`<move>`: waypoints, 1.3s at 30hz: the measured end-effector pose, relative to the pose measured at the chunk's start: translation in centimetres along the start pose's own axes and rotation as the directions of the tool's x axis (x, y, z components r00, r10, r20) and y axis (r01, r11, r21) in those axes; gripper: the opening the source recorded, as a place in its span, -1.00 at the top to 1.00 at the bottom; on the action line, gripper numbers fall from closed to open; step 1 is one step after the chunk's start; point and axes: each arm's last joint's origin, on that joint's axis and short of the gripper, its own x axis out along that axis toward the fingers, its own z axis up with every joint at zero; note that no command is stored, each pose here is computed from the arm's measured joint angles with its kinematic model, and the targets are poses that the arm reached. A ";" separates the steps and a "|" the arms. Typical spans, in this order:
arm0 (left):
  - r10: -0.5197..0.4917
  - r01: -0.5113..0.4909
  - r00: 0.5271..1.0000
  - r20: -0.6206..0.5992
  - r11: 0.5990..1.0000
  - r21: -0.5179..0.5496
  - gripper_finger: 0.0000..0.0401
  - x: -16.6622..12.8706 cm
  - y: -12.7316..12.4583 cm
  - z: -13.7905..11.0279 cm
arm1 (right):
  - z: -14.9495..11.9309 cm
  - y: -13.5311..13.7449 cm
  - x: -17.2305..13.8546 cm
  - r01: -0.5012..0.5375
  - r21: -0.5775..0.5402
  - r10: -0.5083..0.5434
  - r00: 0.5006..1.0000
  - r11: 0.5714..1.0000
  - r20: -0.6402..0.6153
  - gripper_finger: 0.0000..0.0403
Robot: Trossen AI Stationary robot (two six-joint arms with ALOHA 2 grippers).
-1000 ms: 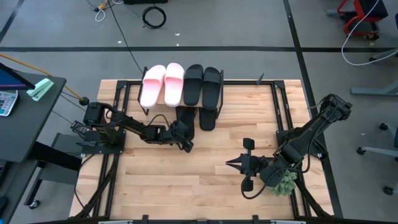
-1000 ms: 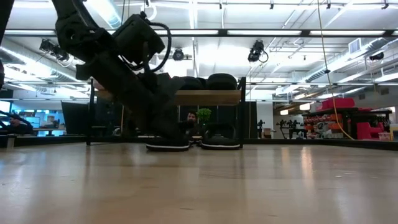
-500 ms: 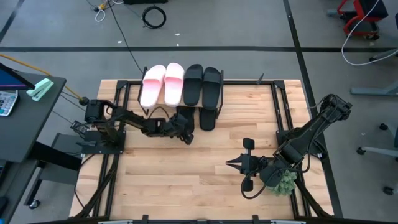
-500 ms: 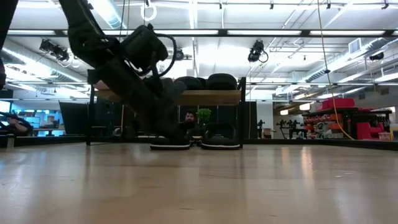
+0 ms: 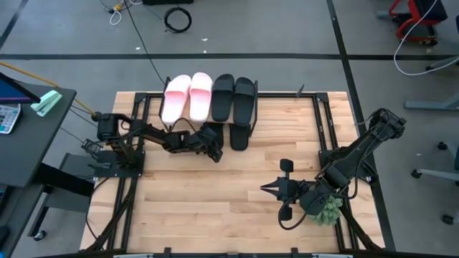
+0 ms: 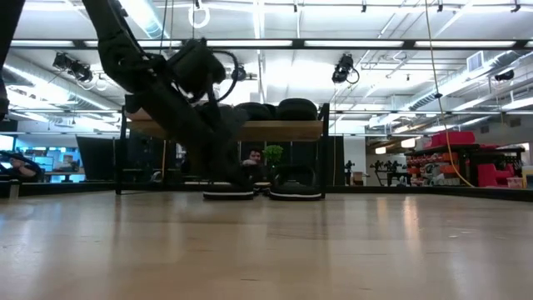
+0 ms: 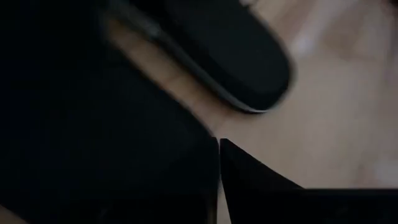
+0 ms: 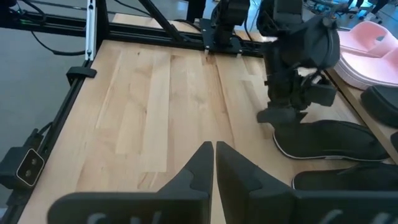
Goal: Pick and place slides into the shelf
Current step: Adjust the black slipper, then return to Home Position
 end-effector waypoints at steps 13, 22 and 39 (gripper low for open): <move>-0.423 0.344 0.866 0.268 0.891 0.295 0.87 -12.7 -7.9 5.3 | -0.1 0.0 0.0 -0.008 0.026 0.008 1.000 1.000 -0.010 0.88; -0.464 0.401 0.860 0.213 0.872 0.281 0.93 -20.7 -6.2 5.1 | 0.9 -5.8 -2.2 0.053 0.079 -0.049 0.997 0.996 -0.053 0.88; -0.783 0.657 0.451 0.428 0.616 0.435 0.82 -26.0 1.3 -2.8 | -14.0 -12.1 -5.0 -0.392 0.304 0.220 0.854 0.869 0.473 0.88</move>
